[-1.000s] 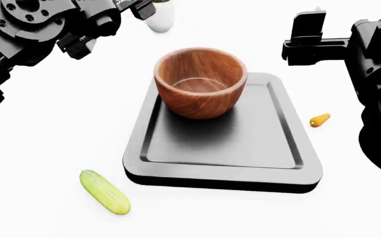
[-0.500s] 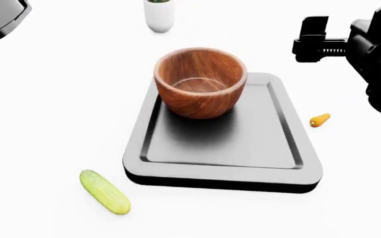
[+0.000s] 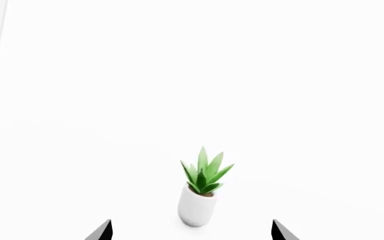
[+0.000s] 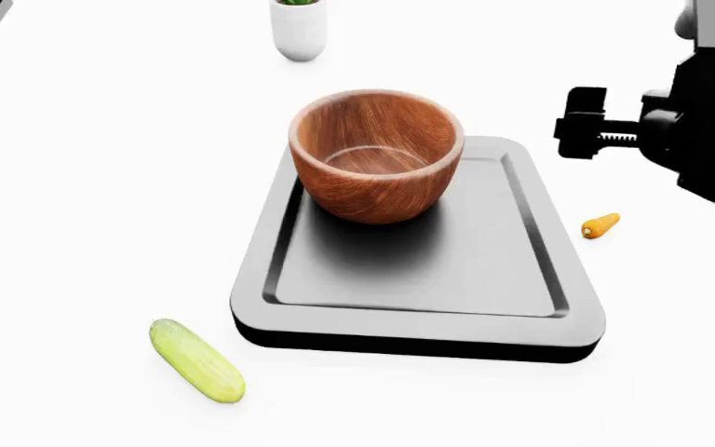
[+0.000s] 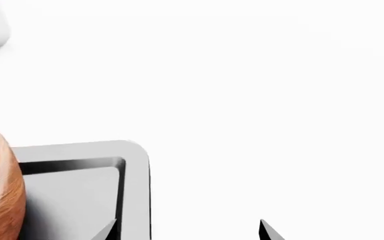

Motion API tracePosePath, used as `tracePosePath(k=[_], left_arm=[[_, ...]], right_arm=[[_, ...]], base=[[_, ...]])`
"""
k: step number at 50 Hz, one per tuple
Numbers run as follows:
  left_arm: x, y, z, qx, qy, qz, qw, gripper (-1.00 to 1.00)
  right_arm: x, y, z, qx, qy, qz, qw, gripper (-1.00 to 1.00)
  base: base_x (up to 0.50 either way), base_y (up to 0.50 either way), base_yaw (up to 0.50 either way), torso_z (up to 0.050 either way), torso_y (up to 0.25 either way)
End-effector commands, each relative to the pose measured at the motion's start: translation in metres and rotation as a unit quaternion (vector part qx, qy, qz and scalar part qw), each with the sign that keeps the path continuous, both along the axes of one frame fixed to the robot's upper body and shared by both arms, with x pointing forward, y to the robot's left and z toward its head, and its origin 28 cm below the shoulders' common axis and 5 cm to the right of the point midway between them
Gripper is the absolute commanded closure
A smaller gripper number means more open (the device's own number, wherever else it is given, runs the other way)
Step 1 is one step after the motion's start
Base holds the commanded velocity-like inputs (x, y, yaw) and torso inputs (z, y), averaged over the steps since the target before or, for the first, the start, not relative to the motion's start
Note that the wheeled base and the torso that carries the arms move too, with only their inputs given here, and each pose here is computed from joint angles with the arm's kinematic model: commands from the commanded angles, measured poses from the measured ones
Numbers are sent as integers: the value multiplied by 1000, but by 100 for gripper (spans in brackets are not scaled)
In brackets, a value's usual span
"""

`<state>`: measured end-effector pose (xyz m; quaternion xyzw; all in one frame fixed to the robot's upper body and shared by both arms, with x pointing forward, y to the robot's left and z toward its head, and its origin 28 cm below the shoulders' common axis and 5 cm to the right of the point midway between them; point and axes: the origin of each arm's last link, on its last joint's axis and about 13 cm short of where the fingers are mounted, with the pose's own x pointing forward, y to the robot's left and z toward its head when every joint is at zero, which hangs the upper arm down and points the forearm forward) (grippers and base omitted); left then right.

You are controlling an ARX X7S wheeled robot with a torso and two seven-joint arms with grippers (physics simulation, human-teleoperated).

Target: Place the two vegetables and bowl onto the tray for setting up a vegetable dip station.

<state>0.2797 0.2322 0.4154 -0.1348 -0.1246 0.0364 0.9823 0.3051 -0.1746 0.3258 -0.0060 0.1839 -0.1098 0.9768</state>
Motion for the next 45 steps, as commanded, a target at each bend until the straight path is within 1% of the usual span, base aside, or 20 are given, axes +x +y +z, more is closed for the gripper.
tracePosePath(k=[1, 8, 16, 20, 33, 40, 42, 45], left_arm=[[-4, -1, 2, 2, -7, -4, 1000, -100], [-4, -1, 2, 2, -10, -5, 1000, -100], [-5, -1, 2, 5, -10, -6, 1000, -100], [-4, -1, 1, 5, -9, -6, 1000, -100], [-4, -2, 0, 5, -7, -9, 1000, -100], [-4, -3, 0, 6, -7, -9, 1000, -100], [-5, -3, 0, 5, -6, -11, 1000, -100], [-5, -4, -1, 6, -6, -13, 1000, -100]], right_arm=[[22, -13, -12, -10, 46, -13, 999, -100], [27, -20, -21, -6, 63, -25, 998, -100], [30, -24, -29, 26, 73, -18, 997, -100], [32, -25, -34, 34, 78, -21, 996, -100], [30, -31, -50, 40, 115, -29, 992, -100], [31, -31, -52, 39, 120, -29, 992, -100], [34, -32, -59, 40, 130, -32, 990, -100], [35, -32, -61, 38, 133, -34, 990, -100]], base=[[0, 0, 0, 0, 0], [0, 0, 0, 0, 0], [0, 0, 0, 0, 0], [0, 0, 0, 0, 0], [0, 0, 0, 0, 0], [0, 0, 0, 0, 0], [0, 0, 0, 0, 0], [0, 0, 0, 0, 0]])
